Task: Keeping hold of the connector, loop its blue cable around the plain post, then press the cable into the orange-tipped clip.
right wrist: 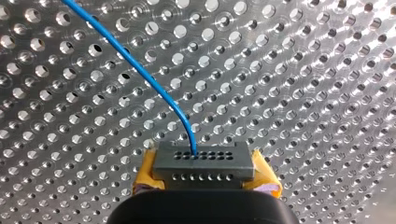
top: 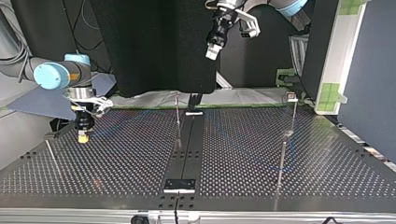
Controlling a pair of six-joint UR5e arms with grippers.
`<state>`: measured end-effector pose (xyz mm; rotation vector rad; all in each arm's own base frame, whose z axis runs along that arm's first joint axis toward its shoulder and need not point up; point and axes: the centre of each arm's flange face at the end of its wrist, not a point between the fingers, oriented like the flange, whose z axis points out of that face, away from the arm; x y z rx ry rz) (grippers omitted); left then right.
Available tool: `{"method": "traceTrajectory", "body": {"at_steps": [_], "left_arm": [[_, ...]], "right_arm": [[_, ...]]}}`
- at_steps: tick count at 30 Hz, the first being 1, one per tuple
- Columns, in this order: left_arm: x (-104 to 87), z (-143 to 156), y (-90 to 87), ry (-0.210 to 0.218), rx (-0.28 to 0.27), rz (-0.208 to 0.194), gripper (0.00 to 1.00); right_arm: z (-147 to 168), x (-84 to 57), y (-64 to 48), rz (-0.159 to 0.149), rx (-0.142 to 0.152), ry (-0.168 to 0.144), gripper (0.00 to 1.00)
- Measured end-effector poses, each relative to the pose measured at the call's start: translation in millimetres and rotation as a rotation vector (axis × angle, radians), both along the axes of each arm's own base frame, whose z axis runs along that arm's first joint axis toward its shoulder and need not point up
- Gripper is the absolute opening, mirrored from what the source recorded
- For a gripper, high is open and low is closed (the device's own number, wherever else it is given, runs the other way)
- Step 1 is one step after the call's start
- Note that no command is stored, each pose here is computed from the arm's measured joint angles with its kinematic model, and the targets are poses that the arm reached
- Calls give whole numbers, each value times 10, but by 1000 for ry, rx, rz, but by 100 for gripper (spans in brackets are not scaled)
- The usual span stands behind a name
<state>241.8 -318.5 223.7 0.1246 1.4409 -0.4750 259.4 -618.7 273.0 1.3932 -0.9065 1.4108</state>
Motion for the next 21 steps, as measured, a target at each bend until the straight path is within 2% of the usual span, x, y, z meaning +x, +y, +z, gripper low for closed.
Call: {"method": "traceTrajectory", "body": {"at_steps": [6,11,17,21], "left_arm": [[7,-1,4,0,0,1,100],[8,-2,4,0,0,0,100],[13,-26,3,6,2,1,100],[20,-79,-2,16,11,0,100]], "right_arm": [[-4,-37,-6,-21,7,-2,0],[-36,-115,-9,-65,33,4,0],[-86,-215,7,-125,75,27,0],[-91,-275,7,-156,88,32,0]]}}
